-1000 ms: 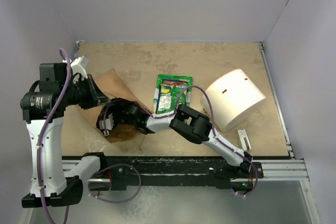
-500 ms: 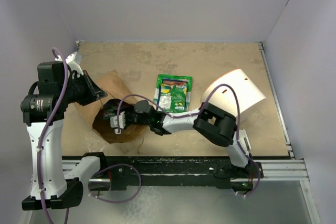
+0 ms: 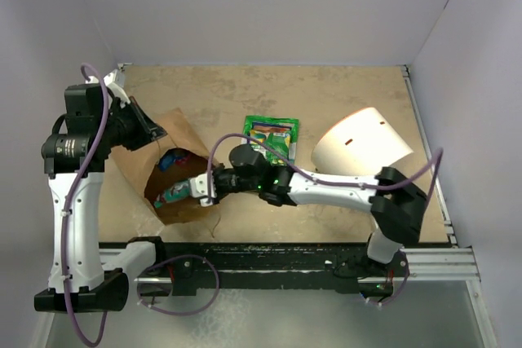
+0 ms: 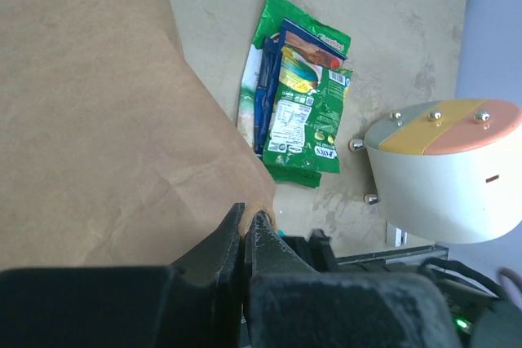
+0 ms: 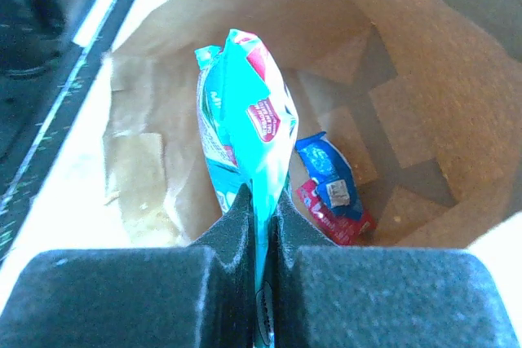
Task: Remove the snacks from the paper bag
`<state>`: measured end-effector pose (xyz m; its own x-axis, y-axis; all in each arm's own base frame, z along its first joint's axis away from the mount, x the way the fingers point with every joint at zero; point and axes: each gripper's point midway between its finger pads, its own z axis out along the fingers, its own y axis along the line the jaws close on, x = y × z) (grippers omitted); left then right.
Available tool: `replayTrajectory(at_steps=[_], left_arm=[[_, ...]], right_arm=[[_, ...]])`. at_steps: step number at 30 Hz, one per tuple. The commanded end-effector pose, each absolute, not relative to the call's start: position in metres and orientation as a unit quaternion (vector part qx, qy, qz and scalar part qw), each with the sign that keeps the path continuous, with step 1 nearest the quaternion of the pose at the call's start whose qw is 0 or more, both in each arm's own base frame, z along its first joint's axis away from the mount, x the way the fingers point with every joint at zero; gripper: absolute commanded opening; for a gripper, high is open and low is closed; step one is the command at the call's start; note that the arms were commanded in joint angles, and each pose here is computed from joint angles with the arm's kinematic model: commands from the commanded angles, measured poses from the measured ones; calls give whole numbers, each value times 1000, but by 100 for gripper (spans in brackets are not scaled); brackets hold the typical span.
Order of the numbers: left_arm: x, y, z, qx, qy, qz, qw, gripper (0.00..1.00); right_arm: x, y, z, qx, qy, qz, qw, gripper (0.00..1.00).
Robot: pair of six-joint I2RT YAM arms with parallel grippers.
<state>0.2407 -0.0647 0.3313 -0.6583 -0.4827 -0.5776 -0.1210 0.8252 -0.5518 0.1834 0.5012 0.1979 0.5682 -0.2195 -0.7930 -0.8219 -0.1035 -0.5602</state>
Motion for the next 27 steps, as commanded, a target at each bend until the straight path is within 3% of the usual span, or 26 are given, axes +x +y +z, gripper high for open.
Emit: replayTrajectory(at_steps=[1, 4, 13, 17, 23, 27], left_arm=[[254, -62, 337, -173, 866, -240, 403, 0], [256, -64, 334, -174, 866, -244, 400, 0], [262, -65, 327, -169, 869, -245, 395, 0], [262, -64, 333, -170, 866, -245, 401, 0], [256, -61, 329, -181, 864, -238, 406, 0], [255, -62, 327, -184, 863, -241, 404, 0]], right_arm=[[149, 464, 238, -720, 345, 302, 521, 0], [131, 433, 249, -742, 337, 301, 495, 0], [116, 342, 308, -685, 400, 291, 534, 0], [143, 307, 314, -635, 475, 228, 565, 0], [210, 235, 341, -507, 529, 62, 677, 0], [244, 234, 355, -414, 575, 54, 704, 0]])
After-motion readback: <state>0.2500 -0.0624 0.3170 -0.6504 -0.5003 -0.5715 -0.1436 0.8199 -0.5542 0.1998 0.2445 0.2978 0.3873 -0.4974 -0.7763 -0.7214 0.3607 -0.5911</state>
